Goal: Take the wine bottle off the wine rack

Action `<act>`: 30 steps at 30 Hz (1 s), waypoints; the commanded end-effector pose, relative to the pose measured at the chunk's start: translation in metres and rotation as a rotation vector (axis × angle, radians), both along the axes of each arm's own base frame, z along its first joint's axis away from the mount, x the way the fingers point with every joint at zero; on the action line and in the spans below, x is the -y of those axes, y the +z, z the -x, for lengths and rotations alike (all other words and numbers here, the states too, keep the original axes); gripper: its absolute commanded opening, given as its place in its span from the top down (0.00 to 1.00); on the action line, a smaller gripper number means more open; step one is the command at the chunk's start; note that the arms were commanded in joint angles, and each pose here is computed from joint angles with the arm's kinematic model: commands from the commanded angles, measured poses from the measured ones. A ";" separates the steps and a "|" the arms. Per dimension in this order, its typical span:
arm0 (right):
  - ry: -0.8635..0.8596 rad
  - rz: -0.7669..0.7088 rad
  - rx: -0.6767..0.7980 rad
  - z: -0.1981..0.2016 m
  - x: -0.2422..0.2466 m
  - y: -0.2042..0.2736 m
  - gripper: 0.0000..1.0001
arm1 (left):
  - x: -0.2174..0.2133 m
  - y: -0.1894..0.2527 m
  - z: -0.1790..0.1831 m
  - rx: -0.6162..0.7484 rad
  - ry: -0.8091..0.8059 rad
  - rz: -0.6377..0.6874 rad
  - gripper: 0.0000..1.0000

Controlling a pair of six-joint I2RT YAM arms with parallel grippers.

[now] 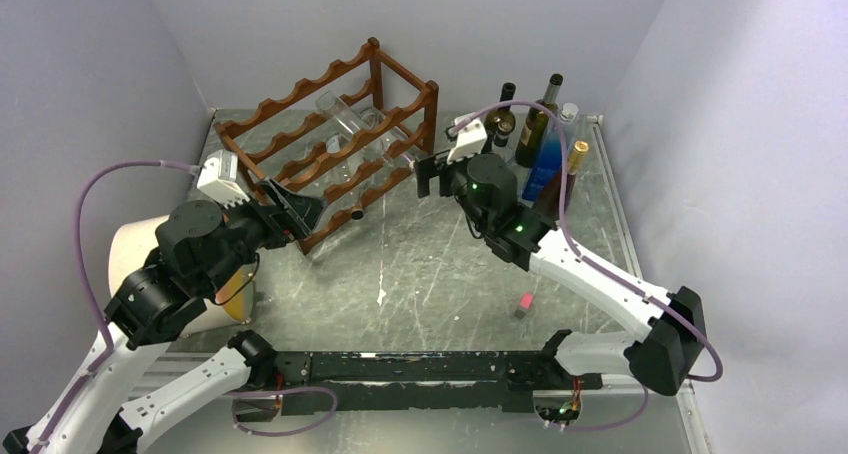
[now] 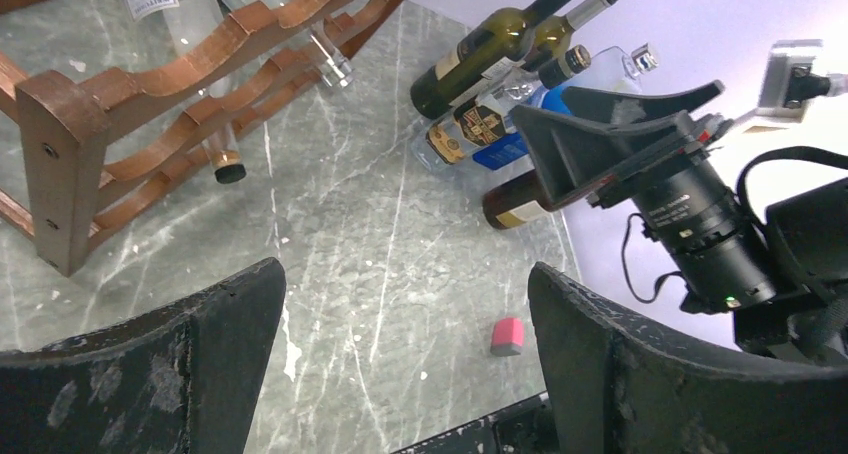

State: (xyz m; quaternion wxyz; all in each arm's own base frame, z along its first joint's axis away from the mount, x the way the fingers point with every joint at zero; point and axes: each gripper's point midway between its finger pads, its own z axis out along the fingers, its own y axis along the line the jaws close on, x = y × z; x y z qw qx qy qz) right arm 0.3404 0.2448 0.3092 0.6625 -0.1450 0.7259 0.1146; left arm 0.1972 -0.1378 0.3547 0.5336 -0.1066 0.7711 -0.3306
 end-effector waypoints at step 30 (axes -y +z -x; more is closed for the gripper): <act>0.506 -0.038 -0.274 -0.099 -0.127 -0.124 0.32 | 0.003 -0.008 -0.006 -0.050 0.016 -0.026 0.06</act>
